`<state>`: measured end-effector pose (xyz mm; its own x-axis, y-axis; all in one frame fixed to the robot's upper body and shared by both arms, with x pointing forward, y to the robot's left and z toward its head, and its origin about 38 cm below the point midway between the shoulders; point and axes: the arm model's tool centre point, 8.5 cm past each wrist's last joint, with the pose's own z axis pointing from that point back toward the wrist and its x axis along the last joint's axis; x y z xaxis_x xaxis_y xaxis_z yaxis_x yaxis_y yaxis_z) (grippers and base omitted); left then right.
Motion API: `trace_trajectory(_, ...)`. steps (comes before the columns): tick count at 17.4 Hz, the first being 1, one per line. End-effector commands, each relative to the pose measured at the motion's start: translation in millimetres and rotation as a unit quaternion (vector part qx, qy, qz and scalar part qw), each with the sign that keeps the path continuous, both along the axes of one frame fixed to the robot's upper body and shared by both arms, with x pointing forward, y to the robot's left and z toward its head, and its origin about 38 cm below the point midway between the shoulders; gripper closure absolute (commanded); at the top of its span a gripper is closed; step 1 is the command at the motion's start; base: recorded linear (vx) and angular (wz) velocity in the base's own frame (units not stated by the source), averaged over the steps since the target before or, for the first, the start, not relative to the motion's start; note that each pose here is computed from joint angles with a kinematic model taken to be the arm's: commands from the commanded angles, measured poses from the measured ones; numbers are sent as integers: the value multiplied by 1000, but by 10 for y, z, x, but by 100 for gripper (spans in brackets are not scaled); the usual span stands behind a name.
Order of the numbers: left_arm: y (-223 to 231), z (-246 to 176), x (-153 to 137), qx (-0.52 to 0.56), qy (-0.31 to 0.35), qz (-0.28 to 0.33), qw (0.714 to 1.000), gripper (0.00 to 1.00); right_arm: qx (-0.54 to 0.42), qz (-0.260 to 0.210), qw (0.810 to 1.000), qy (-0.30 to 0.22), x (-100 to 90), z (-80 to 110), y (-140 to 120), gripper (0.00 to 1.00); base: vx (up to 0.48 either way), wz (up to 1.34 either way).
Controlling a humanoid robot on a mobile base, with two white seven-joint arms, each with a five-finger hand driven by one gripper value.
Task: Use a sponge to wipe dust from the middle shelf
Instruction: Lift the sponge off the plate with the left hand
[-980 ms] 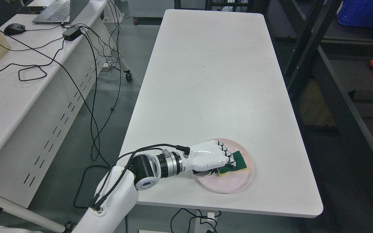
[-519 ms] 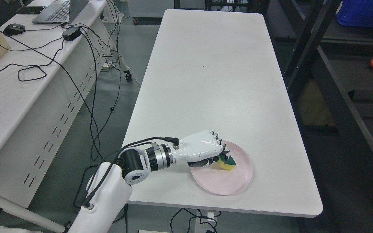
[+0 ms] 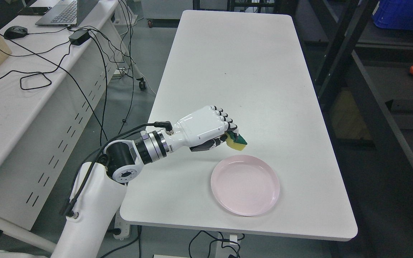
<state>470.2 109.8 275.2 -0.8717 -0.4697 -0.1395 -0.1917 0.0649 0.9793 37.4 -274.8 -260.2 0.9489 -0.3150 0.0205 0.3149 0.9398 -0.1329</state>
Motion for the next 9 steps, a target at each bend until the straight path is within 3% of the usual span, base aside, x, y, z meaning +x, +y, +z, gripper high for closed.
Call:
trace_trajectory(1, 374, 772, -15, -23, -97, 33, 994, 100, -10, 0, 1000, -9, 60, 13, -125, 0, 0, 0)
trace_trajectory(9, 281, 841, -15, -18, -99, 27, 995, 100, -10, 0, 1000, -9, 60, 13, -125, 0, 0, 0)
